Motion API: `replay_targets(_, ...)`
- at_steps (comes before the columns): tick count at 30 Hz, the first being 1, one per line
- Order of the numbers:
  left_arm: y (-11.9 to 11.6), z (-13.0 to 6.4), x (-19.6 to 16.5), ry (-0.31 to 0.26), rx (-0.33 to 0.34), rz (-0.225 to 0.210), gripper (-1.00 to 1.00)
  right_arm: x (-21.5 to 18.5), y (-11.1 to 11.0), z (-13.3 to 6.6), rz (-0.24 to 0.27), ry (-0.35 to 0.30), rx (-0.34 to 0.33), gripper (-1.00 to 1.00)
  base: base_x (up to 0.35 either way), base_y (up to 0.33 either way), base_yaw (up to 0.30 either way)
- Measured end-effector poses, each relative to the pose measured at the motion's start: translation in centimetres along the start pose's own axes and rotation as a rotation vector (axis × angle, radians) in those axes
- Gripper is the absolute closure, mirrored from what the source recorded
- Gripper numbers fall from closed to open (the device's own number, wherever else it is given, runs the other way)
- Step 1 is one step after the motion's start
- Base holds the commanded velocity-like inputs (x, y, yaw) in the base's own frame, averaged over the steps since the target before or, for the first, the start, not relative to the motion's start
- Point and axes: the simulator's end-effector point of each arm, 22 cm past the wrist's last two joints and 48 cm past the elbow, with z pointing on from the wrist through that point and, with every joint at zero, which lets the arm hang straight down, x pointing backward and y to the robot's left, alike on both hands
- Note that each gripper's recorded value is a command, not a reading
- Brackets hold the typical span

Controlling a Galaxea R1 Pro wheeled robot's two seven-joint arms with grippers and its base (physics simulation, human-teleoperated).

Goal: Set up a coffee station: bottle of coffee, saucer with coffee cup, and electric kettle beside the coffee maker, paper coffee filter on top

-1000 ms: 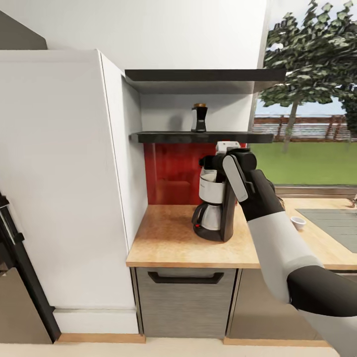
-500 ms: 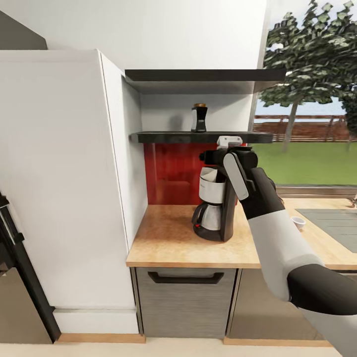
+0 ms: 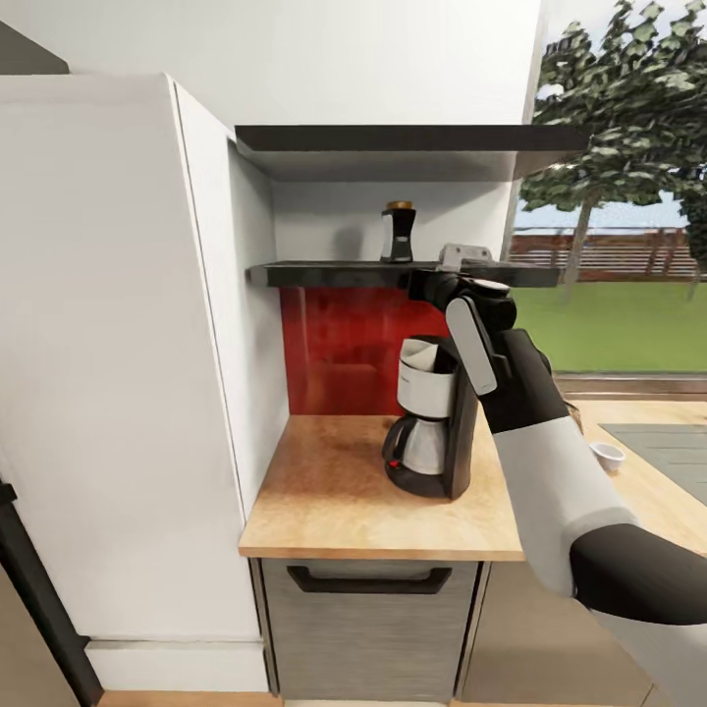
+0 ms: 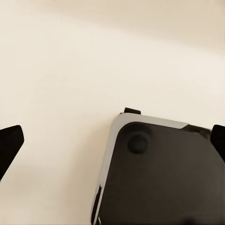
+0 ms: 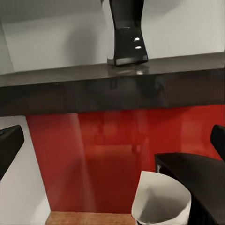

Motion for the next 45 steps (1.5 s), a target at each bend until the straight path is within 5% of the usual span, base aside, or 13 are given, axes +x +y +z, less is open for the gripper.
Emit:
replay_targets(10,0.1,0.1,-0.1,-0.002,-0.001,0.0,-1.0,-4.7,1.1,-2.6,0.006,-0.112,-0.031,-1.0,0.149,0.0,0.0)
replay_targets(29,0.2,-0.1,0.4,0.006,-0.001,0.001,-1.0,-5.6,1.3,-3.4,0.001,-0.122,-0.03,-1.0,0.054,0.0,0.0)
replay_targets(37,0.0,-0.1,0.4,0.006,0.003,0.002,-1.0,0.3,-0.1,-0.4,-0.01,0.031,0.007,-1.0,0.094,0.0,0.0)
replay_targets(40,-0.1,-0.1,0.5,0.007,0.004,0.002,-1.0,7.2,-1.8,1.9,-0.024,0.194,0.051,-1.0,0.004,0.0,0.0)
replay_targets(45,-0.1,-0.1,0.5,0.007,0.005,0.002,-1.0,6.7,-2.1,2.6,-0.026,0.193,0.064,-1.0,0.0,0.0,0.0)
